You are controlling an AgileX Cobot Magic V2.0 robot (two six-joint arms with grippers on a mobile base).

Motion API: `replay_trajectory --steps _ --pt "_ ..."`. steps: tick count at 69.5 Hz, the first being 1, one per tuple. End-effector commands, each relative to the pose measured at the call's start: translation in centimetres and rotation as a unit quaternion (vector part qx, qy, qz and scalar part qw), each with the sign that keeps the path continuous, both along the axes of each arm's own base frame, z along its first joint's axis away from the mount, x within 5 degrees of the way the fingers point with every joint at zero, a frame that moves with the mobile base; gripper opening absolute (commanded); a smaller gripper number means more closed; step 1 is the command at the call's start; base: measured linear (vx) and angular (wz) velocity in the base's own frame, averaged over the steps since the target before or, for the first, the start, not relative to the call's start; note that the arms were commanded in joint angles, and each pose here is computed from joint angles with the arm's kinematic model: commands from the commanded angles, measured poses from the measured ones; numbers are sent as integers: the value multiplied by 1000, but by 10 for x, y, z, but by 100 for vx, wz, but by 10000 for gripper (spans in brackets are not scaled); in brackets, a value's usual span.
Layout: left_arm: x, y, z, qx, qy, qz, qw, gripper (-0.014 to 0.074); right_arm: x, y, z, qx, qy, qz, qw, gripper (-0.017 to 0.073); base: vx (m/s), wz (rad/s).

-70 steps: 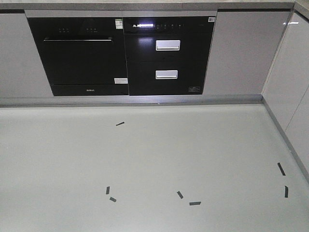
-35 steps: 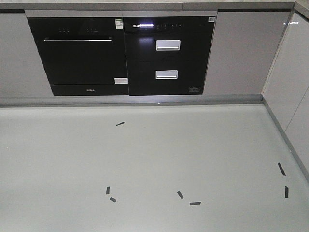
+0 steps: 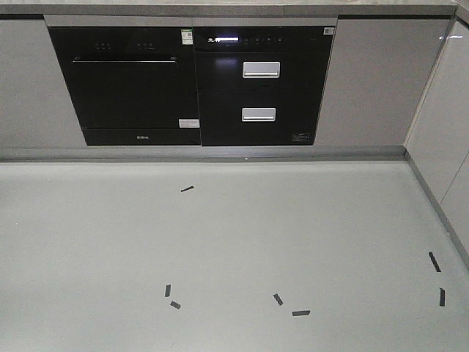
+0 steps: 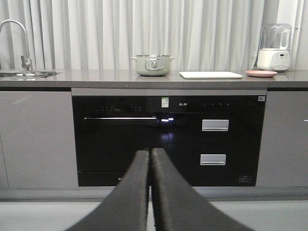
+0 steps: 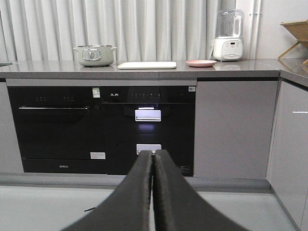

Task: Transfer vegetables to tray and serve
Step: 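Drive the base toward the counter with the pot and tray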

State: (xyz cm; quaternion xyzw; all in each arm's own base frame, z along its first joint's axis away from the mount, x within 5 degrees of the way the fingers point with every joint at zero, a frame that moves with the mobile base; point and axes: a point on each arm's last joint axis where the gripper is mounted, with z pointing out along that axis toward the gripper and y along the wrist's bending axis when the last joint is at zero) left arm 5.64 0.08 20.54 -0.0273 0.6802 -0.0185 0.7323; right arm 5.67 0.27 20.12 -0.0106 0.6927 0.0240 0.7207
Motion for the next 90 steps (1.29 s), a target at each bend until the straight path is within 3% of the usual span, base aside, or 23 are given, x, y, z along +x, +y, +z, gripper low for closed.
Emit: replay_trajectory --steps 1,90 --pt "-1 0 -1 -4 -28 -1 1000 -6 -1 0 5 -3 -36 0 999 -4 5 5" --pt "-1 0 -1 -4 -28 -1 1000 -6 -1 0 5 -3 -36 0 999 -4 8 0"
